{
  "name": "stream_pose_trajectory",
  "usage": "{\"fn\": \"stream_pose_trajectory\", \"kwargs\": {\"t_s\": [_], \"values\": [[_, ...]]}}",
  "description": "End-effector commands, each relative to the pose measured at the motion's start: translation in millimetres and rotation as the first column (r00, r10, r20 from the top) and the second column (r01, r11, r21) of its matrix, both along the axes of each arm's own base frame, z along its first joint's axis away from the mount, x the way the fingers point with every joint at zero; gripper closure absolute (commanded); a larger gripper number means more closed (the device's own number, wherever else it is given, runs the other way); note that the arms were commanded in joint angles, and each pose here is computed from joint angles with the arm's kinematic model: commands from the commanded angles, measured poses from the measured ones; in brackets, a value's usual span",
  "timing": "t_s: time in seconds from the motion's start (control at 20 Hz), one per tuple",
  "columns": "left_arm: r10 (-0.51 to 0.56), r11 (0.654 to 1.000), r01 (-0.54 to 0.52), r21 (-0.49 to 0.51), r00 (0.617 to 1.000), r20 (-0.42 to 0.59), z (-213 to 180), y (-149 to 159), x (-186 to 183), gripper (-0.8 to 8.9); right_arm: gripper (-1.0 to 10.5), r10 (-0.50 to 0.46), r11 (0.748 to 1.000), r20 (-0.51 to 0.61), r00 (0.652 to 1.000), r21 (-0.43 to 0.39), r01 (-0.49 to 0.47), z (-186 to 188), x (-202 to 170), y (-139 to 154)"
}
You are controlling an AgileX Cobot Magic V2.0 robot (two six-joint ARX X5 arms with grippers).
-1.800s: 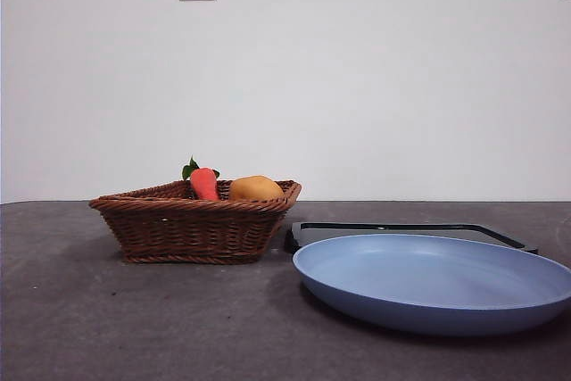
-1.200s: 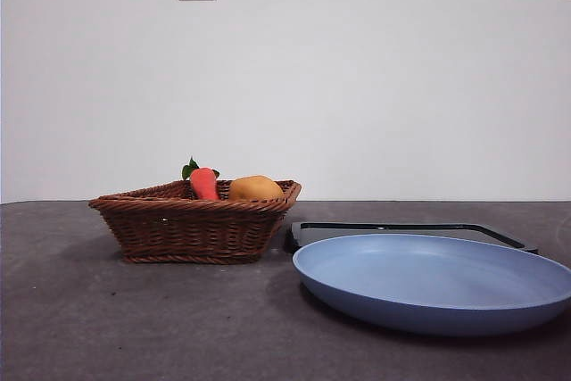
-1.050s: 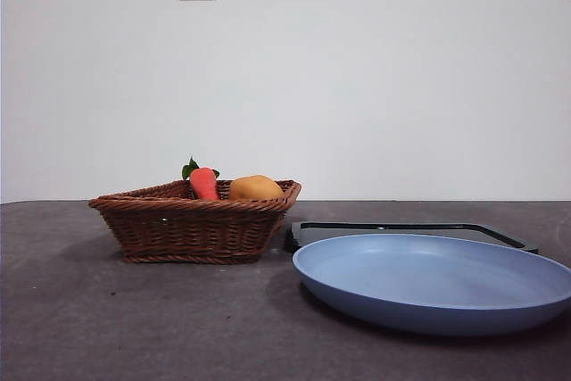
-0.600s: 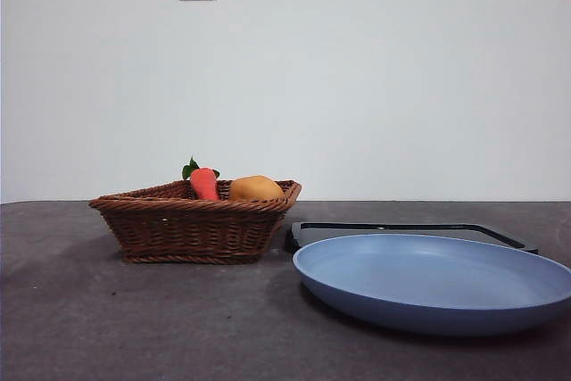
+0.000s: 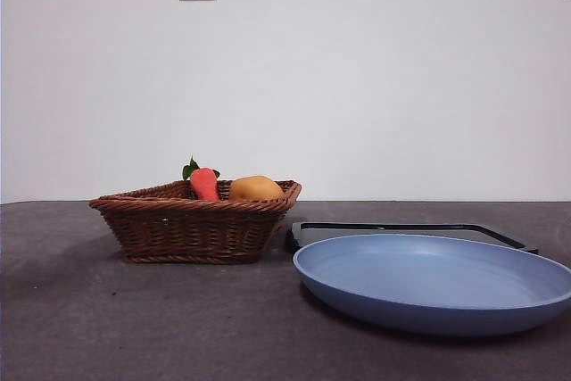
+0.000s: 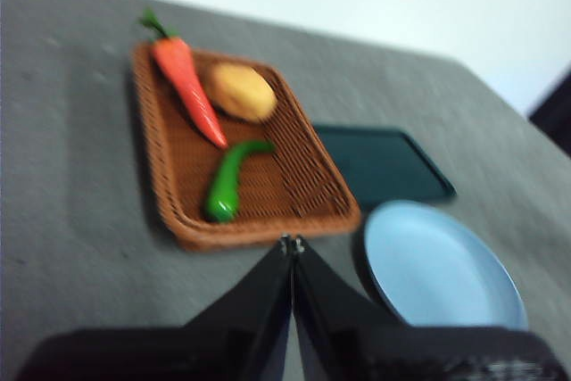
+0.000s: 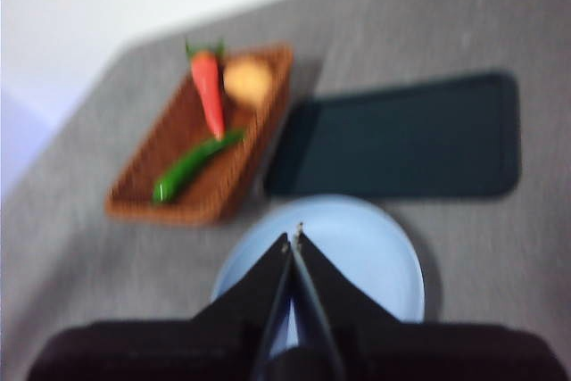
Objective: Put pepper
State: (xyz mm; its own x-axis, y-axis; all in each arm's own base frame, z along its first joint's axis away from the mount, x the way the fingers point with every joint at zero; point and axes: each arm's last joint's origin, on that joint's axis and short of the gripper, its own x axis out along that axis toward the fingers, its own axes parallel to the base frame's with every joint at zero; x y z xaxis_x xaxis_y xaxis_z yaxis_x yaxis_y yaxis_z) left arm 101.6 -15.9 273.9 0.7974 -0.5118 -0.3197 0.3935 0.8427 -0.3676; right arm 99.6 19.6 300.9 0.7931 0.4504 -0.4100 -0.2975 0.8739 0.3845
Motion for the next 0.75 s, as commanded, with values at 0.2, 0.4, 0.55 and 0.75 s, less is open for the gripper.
{"fn": "stream_pose_trajectory", "kwargs": {"t_s": [0.2, 0.4, 0.55, 0.75], "values": [[-0.144, 0.983, 0.151, 0.105, 0.987, -0.069, 17, -2, -1, 8.07, 9.4, 0.12, 0.968, -0.18, 0.976, -0.195, -0.155, 13, 0, 0], [-0.169, 0.973, 0.19, 0.134, 0.973, -0.156, 23, -2, -7, 8.07, 9.4, 0.15, 0.948, -0.306, 0.94, -0.227, -0.225, 10, 2, 0], [-0.165, 0.974, 0.189, 0.124, 0.969, -0.183, 22, -2, -9, 7.98, 9.3, 0.15, 0.948, -0.309, 0.939, -0.225, -0.226, 10, 3, 1], [-0.164, 0.974, 0.192, 0.119, 0.964, -0.208, 21, -2, -11, 5.01, 7.0, 0.137, 0.955, -0.319, 0.938, -0.21, -0.21, 10, 3, 1]]}}
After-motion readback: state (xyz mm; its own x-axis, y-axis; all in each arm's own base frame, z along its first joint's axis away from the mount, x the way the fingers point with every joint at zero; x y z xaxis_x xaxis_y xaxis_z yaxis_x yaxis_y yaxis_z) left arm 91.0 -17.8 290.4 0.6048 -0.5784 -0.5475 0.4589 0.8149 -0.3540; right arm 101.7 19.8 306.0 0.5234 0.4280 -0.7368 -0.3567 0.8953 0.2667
